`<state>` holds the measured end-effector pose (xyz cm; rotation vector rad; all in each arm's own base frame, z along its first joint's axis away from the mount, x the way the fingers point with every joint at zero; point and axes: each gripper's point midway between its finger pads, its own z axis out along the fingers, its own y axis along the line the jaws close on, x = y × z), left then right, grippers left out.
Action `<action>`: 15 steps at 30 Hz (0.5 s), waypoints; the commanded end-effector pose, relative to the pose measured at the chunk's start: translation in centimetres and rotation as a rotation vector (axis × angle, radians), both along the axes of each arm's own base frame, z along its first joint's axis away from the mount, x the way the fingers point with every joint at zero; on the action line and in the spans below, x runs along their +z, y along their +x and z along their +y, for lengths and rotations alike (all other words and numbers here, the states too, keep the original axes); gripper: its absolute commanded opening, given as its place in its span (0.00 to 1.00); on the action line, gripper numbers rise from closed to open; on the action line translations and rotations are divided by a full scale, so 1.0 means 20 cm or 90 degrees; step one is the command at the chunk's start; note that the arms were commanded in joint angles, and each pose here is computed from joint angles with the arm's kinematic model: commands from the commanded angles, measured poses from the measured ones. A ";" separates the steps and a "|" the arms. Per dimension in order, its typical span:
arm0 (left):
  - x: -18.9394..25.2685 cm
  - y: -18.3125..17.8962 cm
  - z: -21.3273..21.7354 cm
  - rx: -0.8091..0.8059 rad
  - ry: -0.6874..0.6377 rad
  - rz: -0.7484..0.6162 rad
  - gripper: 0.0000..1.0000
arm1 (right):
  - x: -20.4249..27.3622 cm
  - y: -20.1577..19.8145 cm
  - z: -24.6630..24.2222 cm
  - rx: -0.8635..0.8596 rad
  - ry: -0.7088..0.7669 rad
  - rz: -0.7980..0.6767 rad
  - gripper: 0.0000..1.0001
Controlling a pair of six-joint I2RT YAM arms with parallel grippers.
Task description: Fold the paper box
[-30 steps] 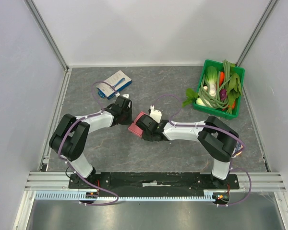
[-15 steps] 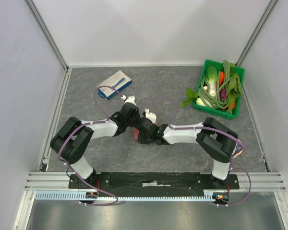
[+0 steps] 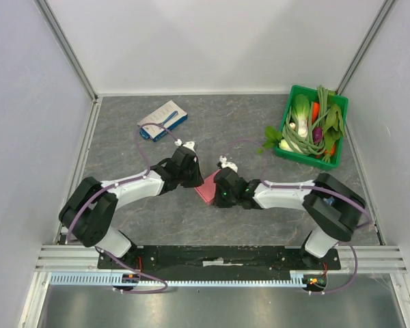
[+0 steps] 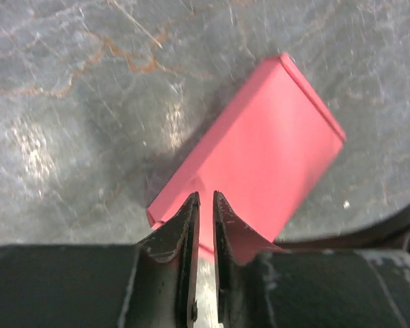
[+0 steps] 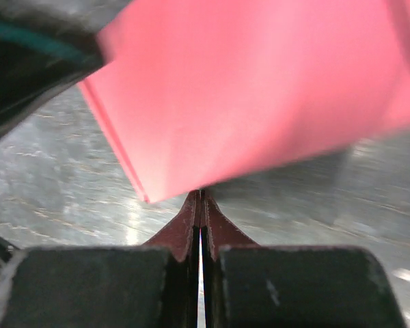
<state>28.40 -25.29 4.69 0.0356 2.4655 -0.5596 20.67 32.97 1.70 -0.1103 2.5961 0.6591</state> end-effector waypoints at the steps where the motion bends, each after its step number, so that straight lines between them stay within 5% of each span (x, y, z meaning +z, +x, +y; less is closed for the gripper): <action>1: 0.14 -0.10 0.04 -0.072 0.004 0.046 0.23 | 0.05 0.02 -0.24 0.008 -0.036 -0.042 0.00; 6: 0.21 0.06 -0.01 -0.080 -0.007 0.030 0.23 | 0.12 0.05 -0.43 -0.054 -0.039 -0.020 0.01; 15: -0.08 0.17 -0.09 -0.081 0.035 0.076 0.13 | 0.05 0.23 -0.58 -0.140 -0.111 -0.020 0.00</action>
